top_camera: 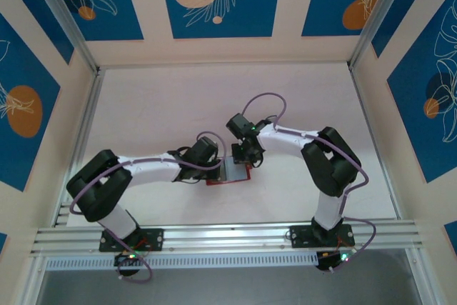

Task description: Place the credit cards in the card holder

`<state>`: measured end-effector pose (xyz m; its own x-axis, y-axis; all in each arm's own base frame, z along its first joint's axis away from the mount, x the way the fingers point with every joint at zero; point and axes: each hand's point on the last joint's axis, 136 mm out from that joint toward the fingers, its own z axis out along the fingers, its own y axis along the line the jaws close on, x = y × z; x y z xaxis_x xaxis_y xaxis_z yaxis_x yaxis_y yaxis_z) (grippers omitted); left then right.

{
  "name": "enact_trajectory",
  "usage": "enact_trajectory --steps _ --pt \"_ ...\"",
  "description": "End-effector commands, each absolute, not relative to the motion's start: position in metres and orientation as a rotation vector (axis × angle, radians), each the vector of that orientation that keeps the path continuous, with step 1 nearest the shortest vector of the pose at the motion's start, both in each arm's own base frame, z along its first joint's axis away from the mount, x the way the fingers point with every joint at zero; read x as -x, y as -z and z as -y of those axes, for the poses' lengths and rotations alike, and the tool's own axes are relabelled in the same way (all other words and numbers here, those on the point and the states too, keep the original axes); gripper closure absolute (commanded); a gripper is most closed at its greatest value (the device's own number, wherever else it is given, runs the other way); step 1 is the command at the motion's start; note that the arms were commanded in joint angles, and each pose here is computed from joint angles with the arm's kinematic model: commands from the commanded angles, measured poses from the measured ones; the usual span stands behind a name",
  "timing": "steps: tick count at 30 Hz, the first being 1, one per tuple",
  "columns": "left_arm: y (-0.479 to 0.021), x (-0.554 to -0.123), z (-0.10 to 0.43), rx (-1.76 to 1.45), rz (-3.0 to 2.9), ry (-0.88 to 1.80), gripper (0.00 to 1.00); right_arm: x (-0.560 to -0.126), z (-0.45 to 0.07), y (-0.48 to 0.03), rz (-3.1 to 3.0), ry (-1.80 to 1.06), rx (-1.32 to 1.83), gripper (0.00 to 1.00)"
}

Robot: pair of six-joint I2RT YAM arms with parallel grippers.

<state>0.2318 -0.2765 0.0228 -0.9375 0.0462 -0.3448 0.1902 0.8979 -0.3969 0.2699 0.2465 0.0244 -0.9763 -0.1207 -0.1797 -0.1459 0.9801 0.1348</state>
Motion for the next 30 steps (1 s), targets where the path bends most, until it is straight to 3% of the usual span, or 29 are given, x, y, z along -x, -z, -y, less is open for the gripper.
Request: enact_trajectory --steps 1,12,21,30 --pt "0.013 -0.21 0.257 -0.164 -2.854 0.51 1.0 -0.266 -0.243 -0.049 -2.906 -0.184 0.225 0.7" --pt "0.012 -0.208 0.254 -0.149 -2.85 0.512 1.0 -0.272 -0.265 -0.045 -2.92 -0.273 0.3 0.69" --pt "0.014 -0.208 0.254 -0.154 -2.854 0.508 1.0 -0.28 -0.23 -0.063 -2.842 0.016 0.18 0.68" --pt "0.013 -0.207 0.253 -0.147 -2.852 0.514 1.0 -0.276 -0.266 -0.052 -2.875 -0.202 0.294 0.67"
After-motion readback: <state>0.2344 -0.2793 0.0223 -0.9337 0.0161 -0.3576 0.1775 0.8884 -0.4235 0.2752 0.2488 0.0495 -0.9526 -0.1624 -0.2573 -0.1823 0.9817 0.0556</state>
